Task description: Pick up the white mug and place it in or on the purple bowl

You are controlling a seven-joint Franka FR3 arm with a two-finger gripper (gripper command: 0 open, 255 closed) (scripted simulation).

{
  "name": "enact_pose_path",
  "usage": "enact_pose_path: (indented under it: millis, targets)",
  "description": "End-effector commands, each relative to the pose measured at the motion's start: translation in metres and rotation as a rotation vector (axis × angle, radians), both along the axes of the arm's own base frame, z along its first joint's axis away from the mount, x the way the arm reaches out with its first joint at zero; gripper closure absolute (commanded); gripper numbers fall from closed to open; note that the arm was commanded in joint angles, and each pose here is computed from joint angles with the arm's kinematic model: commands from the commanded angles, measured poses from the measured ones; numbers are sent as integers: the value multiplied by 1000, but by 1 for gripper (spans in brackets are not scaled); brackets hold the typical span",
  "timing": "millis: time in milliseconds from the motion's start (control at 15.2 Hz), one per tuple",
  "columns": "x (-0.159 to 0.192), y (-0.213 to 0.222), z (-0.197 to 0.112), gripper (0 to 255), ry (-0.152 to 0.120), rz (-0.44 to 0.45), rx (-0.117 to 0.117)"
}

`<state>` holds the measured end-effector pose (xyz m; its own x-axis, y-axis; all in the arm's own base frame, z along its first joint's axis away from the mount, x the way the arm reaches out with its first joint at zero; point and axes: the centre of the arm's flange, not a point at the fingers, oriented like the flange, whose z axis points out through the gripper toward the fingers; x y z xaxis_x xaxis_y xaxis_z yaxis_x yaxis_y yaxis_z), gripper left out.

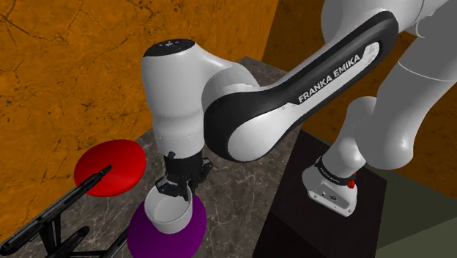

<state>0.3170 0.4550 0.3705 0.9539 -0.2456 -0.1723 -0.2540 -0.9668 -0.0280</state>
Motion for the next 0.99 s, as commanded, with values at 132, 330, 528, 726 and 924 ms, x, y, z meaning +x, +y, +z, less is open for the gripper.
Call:
enact_pose_path:
  millis: [132,330,528,726,924]
  targets:
    - [1,0,-21,255,0,0,1]
    - [1,0,-40,255,0,0,1]
    - [1,0,-40,255,0,0,1]
    - [1,0,-40,255,0,0,1]
    - [1,0,-40,0,0,0,1]
